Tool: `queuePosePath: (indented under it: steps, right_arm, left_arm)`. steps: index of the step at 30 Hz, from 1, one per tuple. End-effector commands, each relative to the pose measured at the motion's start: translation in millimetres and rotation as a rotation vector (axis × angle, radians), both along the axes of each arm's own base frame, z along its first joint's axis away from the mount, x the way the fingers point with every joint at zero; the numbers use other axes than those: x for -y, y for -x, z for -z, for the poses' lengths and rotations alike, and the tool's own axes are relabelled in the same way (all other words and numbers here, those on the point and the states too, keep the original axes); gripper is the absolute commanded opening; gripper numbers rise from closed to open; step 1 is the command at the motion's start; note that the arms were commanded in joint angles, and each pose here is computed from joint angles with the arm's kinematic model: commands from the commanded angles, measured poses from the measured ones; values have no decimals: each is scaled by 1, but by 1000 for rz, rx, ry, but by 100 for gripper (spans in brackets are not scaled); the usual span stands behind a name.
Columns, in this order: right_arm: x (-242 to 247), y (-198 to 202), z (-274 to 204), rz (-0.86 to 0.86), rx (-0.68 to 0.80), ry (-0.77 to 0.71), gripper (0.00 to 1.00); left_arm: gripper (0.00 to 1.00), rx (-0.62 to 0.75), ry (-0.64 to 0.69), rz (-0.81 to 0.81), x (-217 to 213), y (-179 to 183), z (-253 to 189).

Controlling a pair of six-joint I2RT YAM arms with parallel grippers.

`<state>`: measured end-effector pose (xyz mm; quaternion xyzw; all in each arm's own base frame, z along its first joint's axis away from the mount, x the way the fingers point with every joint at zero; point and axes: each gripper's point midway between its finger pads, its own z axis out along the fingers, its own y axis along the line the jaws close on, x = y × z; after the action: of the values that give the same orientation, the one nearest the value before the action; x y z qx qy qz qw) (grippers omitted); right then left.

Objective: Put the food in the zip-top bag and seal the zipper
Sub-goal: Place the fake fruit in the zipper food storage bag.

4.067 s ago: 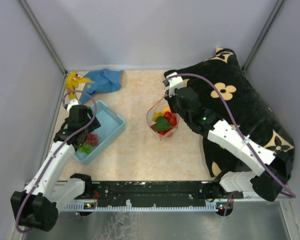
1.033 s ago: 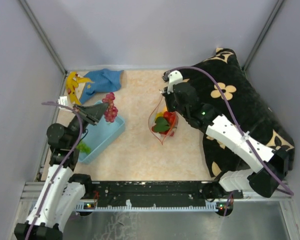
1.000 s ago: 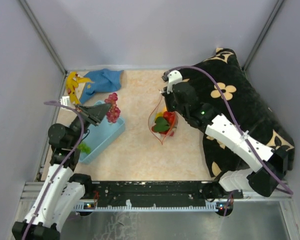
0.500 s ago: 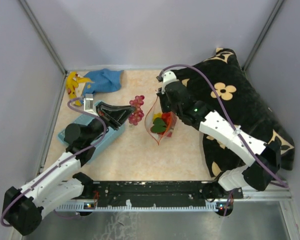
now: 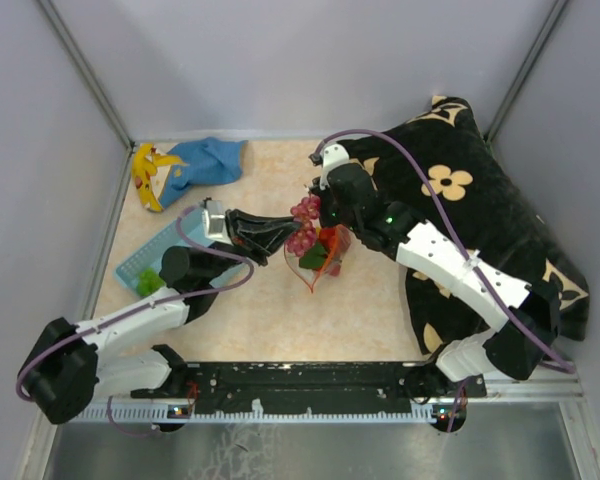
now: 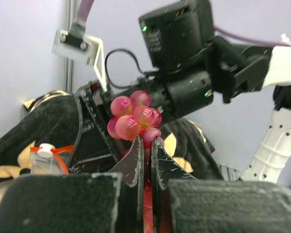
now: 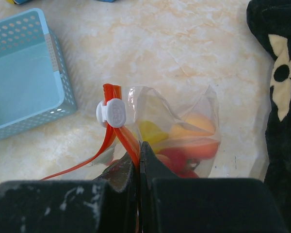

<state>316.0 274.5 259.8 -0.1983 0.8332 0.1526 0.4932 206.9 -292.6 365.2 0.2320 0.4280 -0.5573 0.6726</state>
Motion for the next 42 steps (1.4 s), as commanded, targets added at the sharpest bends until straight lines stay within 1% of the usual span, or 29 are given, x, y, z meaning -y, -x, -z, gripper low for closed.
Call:
queuePosePath:
  steps: [1, 7, 11, 20, 27, 36, 40, 42]
  right_arm:
    - [-13, 0, -38, -25, 58, -97, 0]
    - [-13, 3, -43, -39, 64, -114, 0]
    - [-14, 4, -45, -43, 65, -118, 0]
    - [-14, 5, -56, -44, 83, -144, 0]
    - [-14, 4, -60, -38, 90, -159, 0]
    - [-19, 8, -63, -67, 86, -177, 0]
    - [-22, 11, -64, -91, 85, -191, 0]
    - [-25, 11, -63, -100, 81, -197, 0]
  left_arm:
    - [0, 119, 8, -24, 7, 0, -3]
    - [0, 128, -60, -124, 16, -15, 28]
    - [0, 138, -144, -198, 22, -26, 50]
    - [0, 61, -310, -334, 21, -42, 94]
    - [0, -23, -389, -398, 16, -51, 119]
    - [0, -148, -463, -487, 19, -75, 121]
    - [0, -171, -441, -478, 25, -77, 111]
    - [0, -195, -466, -471, 30, -79, 112]
